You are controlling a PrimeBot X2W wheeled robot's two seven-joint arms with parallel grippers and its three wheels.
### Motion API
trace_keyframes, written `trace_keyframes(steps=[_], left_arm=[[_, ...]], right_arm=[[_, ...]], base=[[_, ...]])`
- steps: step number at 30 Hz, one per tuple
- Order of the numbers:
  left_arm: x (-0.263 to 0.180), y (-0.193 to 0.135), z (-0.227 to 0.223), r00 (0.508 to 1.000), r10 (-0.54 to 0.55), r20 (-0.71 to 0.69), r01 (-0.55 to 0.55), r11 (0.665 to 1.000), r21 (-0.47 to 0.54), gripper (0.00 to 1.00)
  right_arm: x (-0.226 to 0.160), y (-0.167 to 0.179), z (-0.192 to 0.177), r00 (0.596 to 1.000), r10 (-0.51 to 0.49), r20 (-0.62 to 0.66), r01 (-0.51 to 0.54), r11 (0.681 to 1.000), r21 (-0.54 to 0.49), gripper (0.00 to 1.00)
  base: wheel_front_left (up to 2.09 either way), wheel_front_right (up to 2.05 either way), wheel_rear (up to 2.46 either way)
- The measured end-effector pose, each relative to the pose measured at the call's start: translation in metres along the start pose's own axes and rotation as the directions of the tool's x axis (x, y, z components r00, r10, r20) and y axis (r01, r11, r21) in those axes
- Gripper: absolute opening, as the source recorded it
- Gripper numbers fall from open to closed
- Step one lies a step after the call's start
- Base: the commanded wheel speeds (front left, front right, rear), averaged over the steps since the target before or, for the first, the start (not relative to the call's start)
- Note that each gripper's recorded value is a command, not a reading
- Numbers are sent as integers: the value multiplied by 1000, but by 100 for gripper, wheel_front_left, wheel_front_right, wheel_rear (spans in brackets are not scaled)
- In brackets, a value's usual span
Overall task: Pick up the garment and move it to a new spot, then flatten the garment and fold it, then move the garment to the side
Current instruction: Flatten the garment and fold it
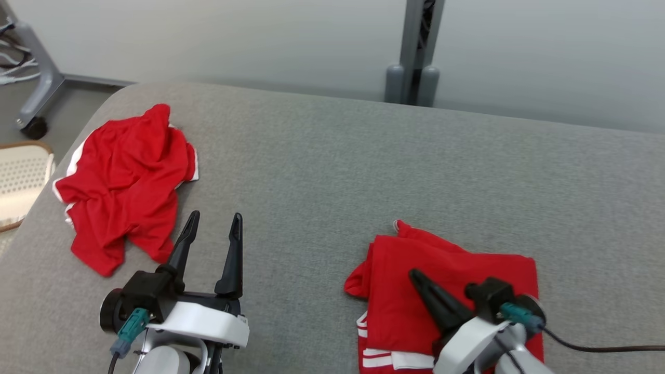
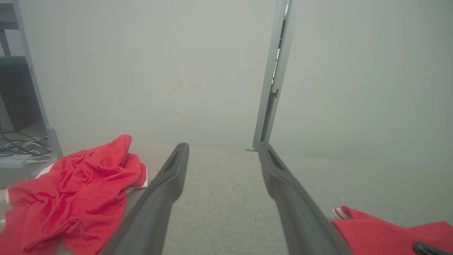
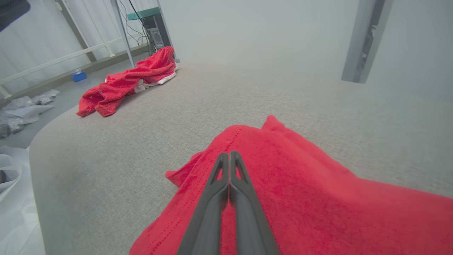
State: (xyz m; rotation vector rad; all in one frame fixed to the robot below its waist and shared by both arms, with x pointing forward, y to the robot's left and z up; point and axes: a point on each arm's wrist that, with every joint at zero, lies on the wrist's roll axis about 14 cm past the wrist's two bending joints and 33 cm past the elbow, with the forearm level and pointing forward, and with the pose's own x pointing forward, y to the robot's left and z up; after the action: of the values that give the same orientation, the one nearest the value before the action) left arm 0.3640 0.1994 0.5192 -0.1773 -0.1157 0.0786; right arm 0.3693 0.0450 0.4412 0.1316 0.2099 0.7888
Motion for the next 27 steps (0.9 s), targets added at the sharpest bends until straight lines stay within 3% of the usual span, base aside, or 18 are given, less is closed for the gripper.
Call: trace_keyframes(steps=[8,14,20,27], left_arm=[[4,-24,1,997,-73,7,73,997,-16,100],[7,-49,-2,989,-145,4,145,989,-31,100],[10,-65,-3,983,-184,1,184,982,-38,100],[6,-71,-13,981,-190,-29,188,980,-71,100]], right_arm=[[-36,-65,55,972,-178,156,197,974,-112,0],[-90,-122,106,876,-364,318,431,886,-172,0],[-130,-136,125,788,-463,407,559,814,-156,0],[-152,-141,109,747,-539,390,621,775,-119,0]], base=[[0,0,0],[0,0,0],[0,0,0],[0,0,0]])
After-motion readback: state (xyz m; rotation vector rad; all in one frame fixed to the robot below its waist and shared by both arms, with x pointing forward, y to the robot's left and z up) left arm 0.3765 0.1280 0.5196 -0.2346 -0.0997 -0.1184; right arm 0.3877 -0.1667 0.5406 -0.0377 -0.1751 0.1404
